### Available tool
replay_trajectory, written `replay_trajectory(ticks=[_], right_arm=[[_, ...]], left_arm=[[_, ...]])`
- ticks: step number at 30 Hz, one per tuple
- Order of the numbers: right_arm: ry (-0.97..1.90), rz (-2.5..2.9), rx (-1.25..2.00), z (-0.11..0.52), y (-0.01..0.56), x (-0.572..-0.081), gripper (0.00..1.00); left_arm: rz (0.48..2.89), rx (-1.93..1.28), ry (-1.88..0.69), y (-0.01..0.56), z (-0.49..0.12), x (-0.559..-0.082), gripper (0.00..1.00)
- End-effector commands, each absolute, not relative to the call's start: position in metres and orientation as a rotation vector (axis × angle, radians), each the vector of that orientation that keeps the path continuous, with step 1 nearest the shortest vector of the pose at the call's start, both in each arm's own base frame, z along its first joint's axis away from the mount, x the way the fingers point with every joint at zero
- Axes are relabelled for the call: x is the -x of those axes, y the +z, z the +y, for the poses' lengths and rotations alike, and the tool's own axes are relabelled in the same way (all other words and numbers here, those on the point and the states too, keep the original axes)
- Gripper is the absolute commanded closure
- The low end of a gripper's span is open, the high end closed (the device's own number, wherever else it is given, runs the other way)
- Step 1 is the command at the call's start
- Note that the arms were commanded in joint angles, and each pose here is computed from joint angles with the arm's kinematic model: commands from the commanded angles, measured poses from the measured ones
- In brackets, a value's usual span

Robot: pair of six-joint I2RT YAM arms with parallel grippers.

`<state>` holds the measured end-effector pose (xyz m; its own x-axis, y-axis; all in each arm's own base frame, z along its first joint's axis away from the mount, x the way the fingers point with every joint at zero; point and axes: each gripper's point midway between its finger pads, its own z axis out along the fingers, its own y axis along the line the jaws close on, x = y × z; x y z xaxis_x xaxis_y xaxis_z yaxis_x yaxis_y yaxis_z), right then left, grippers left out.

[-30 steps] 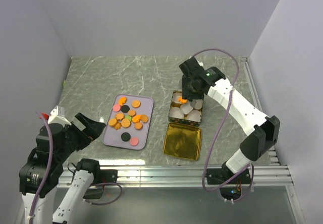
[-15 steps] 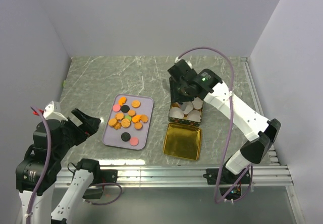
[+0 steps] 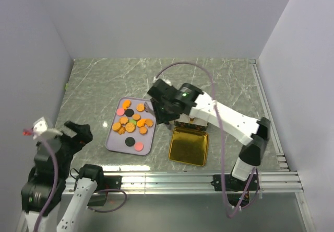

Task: Pack the cookies

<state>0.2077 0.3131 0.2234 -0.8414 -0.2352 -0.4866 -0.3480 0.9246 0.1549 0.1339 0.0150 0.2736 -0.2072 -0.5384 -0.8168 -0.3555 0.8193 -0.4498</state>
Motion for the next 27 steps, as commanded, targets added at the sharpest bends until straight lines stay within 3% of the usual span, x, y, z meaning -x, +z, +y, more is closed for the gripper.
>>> replay_trajectory(ticks=[1, 27], right_arm=[[0.342, 2.607, 0.479, 0.339, 0.221, -0.205, 0.49], [0.054, 2.686, 0.627, 0.345, 0.156, -0.192, 0.45]], left_arm=[[1.617, 0.665, -0.159, 0.306, 0.035, -0.119, 0.01], [1.527, 0.585, -0.245, 0.309, 0.027, -0.1, 0.01]])
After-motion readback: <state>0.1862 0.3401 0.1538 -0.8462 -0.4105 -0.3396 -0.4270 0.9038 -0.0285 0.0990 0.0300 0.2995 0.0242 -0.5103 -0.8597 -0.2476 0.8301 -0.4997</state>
